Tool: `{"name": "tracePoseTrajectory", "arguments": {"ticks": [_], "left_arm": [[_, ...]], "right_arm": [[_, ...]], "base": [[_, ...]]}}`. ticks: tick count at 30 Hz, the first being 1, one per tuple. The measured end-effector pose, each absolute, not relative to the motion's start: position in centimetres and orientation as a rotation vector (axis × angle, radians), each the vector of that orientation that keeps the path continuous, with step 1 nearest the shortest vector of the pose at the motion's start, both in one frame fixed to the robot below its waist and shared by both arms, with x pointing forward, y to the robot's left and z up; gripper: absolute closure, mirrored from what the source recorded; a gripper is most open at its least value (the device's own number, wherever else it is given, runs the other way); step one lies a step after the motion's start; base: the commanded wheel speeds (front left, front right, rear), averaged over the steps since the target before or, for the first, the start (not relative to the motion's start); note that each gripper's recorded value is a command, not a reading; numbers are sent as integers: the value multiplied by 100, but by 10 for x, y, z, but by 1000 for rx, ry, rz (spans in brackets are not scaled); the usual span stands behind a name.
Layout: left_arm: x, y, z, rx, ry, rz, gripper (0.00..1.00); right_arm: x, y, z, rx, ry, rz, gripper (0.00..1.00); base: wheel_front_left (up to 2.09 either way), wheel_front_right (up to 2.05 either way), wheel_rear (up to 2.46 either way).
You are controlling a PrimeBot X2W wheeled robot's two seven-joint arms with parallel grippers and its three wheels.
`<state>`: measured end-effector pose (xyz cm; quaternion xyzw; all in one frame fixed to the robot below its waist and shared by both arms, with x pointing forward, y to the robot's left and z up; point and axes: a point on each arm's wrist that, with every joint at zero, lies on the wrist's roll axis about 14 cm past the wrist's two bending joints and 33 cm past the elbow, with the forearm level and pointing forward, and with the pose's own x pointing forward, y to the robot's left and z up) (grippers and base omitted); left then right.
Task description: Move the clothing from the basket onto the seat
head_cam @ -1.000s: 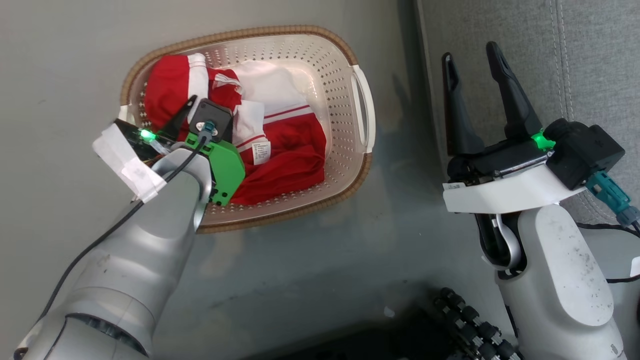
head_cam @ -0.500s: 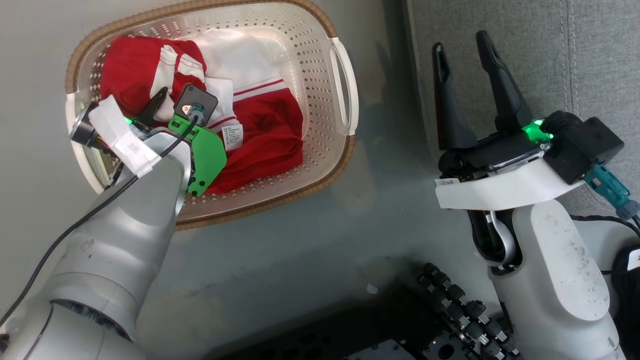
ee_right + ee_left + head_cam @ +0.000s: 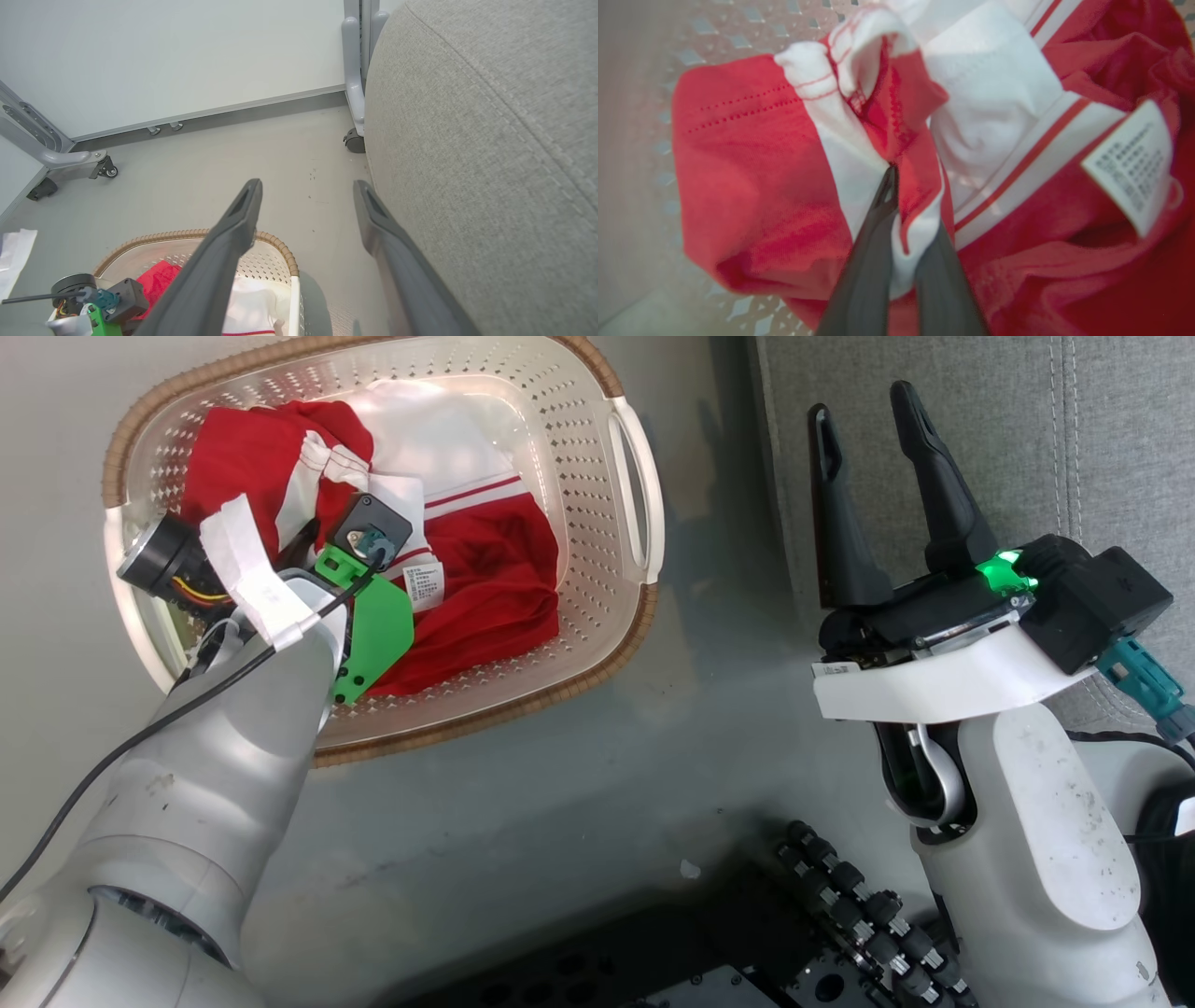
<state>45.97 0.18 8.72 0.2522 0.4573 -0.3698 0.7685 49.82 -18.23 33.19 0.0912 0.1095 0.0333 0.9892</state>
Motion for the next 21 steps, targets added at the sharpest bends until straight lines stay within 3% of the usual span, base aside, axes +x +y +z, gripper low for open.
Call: {"name": "tracePoseTrajectory", "arguments": {"ticks": [21], "left_arm": [[469, -17, 183, 121, 798, -671, 100]], "right_arm": [[488, -170, 384, 151, 137, 101, 0]], "base": [[0, 0, 0]]}}
